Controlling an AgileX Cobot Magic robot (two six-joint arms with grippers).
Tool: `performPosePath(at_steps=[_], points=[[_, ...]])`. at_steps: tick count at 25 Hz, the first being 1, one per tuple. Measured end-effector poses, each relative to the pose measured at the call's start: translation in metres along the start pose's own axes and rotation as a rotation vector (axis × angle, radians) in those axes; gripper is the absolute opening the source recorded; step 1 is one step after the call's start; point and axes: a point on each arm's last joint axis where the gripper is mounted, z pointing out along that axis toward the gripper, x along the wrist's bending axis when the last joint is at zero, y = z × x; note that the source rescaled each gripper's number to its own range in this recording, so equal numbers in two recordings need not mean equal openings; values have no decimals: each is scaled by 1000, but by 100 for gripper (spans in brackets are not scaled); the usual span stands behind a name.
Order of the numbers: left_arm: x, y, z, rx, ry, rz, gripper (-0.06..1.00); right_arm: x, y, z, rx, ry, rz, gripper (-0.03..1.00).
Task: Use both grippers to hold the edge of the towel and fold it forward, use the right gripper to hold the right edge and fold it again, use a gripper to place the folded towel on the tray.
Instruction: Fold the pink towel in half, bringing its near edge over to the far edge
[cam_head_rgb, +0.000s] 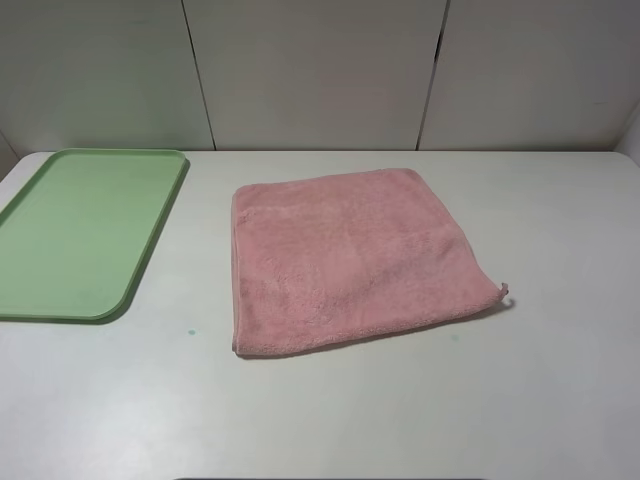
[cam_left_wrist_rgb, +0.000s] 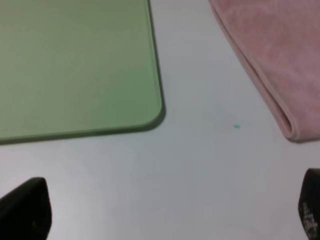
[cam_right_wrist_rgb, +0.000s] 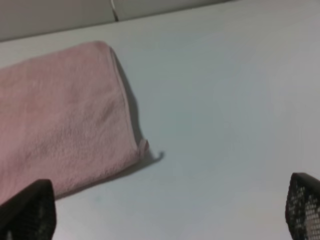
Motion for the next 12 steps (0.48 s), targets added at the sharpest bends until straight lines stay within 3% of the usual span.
performPosePath(at_steps=[4, 12], points=[[2, 24, -6, 25, -29, 79, 100, 5, 31, 14, 109, 8, -71, 100], [-1, 70, -2, 124, -163, 276, 100, 22, 100, 64, 258, 126, -273, 100]])
